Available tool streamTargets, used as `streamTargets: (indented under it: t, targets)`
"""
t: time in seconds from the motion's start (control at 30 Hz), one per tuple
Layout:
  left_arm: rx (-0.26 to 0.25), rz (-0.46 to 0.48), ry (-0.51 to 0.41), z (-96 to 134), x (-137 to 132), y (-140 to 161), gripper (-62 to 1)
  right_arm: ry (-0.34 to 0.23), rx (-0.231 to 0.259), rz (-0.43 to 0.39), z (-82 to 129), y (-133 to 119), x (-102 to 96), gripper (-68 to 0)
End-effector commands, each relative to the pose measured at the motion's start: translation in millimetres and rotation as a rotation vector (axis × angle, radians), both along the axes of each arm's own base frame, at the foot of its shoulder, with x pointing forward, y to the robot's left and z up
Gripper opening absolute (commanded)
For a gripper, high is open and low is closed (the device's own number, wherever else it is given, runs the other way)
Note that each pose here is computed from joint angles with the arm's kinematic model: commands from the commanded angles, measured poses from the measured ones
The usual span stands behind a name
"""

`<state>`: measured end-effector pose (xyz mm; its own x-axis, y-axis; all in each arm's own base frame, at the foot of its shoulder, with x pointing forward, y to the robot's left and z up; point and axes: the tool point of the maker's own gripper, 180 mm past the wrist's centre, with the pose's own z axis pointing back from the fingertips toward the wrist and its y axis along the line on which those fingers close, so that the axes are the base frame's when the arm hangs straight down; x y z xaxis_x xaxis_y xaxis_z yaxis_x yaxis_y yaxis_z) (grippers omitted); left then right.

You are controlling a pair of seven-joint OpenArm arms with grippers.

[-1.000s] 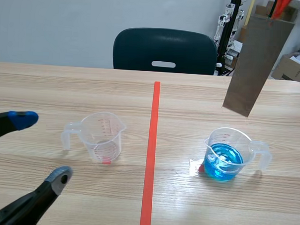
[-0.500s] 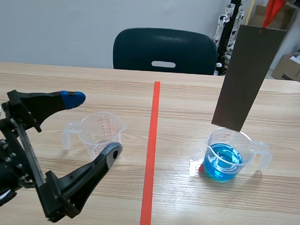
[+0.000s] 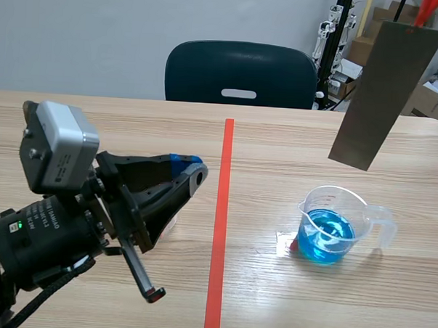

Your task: Do the redox reaction experiment. move the plate over the blue solution

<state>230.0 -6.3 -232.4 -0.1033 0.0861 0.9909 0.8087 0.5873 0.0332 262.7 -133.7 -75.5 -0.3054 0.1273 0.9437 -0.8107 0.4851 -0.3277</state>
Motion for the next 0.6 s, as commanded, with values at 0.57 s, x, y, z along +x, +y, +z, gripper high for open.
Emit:
streamTargets:
  t: [0.57]
  targets:
    - [0.017,-0.097,-0.013,10,-2,-62,-56.3,-0.038,0.029,-0.004,12,-11,2.8,-67.3]
